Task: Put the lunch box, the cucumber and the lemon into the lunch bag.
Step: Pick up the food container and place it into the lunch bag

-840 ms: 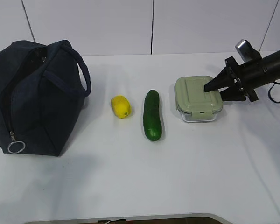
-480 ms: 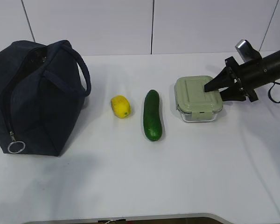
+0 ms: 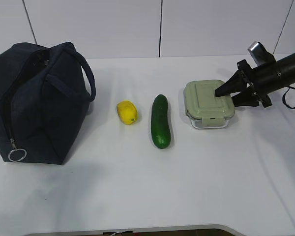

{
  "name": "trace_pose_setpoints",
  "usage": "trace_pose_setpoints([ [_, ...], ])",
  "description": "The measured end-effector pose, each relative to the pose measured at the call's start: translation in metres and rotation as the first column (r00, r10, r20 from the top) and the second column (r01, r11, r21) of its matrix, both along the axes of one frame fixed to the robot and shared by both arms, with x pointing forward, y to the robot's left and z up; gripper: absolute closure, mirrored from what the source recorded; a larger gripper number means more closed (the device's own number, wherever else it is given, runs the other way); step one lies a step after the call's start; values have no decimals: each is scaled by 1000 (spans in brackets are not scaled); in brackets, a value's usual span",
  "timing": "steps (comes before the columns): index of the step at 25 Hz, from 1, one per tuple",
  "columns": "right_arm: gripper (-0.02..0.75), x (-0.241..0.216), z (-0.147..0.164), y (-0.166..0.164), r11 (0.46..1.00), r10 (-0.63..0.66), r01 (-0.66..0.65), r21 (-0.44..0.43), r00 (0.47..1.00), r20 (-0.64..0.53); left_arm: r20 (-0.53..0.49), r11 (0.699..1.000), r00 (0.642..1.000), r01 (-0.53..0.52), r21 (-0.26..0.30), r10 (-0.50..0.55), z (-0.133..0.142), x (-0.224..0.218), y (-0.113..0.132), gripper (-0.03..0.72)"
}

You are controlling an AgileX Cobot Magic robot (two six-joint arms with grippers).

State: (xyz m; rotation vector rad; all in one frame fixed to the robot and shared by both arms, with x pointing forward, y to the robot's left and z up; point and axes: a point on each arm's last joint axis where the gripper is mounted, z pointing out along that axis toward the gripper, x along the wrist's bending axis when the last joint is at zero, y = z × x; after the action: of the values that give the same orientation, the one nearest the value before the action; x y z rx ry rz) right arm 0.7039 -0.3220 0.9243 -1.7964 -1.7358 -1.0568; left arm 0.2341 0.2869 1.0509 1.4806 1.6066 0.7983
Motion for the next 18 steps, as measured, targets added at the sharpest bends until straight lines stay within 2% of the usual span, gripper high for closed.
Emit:
trace_pose_setpoints([
  [18, 358, 0, 0, 0, 1000, -3, 3, 1, 1000, -4, 0, 1000, 1000, 0, 0, 0, 0, 0, 0, 463],
])
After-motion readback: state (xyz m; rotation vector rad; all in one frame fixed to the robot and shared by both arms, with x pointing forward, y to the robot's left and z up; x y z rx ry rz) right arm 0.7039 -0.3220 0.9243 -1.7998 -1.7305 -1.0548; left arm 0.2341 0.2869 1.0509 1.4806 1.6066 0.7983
